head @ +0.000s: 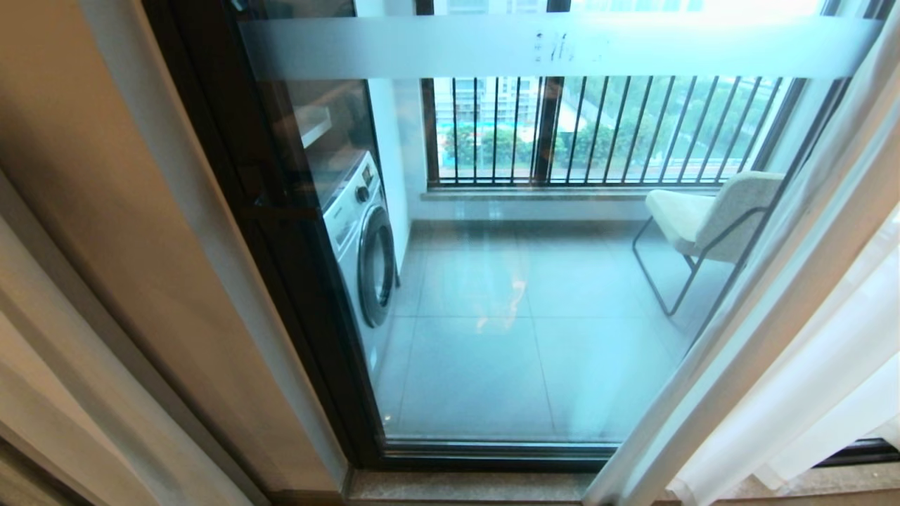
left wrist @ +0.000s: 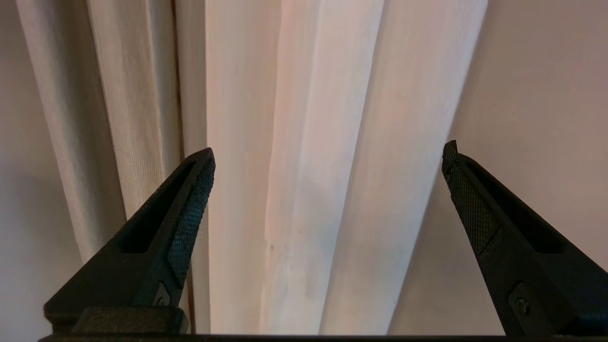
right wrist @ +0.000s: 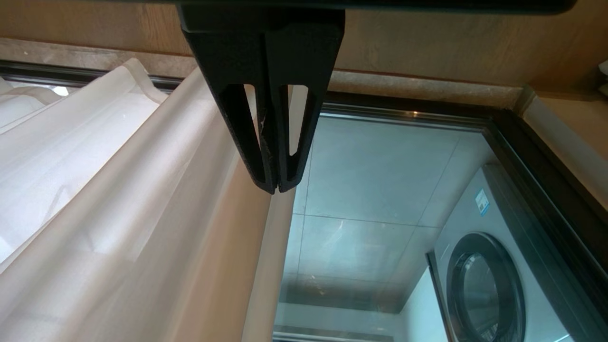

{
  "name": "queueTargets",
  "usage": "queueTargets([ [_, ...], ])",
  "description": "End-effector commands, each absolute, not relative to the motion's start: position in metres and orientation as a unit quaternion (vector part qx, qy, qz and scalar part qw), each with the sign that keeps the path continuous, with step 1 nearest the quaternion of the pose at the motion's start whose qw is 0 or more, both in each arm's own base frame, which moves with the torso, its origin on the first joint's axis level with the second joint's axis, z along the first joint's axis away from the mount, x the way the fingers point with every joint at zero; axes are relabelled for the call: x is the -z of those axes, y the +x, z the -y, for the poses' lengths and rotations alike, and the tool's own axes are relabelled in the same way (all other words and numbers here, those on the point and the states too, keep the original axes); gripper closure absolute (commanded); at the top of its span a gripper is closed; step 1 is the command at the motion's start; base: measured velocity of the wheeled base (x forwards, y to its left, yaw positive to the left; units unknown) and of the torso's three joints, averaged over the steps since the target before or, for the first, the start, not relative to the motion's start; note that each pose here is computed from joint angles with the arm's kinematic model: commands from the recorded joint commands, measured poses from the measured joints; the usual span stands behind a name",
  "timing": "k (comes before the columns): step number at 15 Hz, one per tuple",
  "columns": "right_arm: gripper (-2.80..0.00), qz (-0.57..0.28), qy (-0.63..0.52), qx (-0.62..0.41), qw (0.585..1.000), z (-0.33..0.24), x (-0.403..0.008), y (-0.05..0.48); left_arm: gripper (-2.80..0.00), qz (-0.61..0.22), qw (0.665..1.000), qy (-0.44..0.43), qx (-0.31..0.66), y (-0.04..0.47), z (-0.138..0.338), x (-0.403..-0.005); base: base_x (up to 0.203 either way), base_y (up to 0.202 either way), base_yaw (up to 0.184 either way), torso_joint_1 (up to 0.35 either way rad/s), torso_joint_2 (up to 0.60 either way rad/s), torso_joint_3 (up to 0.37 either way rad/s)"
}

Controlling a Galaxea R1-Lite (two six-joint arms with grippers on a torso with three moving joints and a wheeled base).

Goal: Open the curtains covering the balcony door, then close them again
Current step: Close the inner curtains on both sides

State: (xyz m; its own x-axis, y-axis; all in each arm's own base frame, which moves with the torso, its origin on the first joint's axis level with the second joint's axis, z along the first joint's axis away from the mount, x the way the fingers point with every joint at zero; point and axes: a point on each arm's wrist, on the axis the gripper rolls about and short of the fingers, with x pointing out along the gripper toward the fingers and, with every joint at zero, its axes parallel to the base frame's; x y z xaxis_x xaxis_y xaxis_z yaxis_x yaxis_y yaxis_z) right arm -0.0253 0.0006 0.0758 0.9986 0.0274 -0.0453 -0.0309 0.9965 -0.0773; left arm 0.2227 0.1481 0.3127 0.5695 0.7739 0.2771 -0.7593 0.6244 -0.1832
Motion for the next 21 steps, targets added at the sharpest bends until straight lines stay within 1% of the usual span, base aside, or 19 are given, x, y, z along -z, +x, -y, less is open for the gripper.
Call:
queueTargets([
  [1,0.0,-0.023,-0.04,-0.015,0.999,-0.001,-0.076,-0.025,-2.8,0.157,0.882,-0.022,-0.443,0.236,-0.163,-0.306,0.0,0.0,0.0,0.0,0.0,0.0],
  [7,0.0,-0.022,-0.04,-0.015,0.999,-0.001,-0.076,-0.025,-2.8,0.142,0.88,-0.023,-0.453,0.265,-0.19,-0.293,0.0,0.0,0.0,0.0,0.0,0.0],
  [13,0.0,-0.022,-0.04,-0.015,0.999,-0.001,-0.076,-0.025,-2.8,0.15,0.875,-0.032,-0.46,0.28,-0.21,-0.286,0.0,0.0,0.0,0.0,0.0,0.0],
  [21,0.0,-0.022,-0.04,-0.015,0.999,-0.001,-0.076,-0.025,-2.8,0.149,0.871,-0.032,-0.467,0.29,-0.225,-0.28,0.0,0.0,0.0,0.0,0.0,0.0],
])
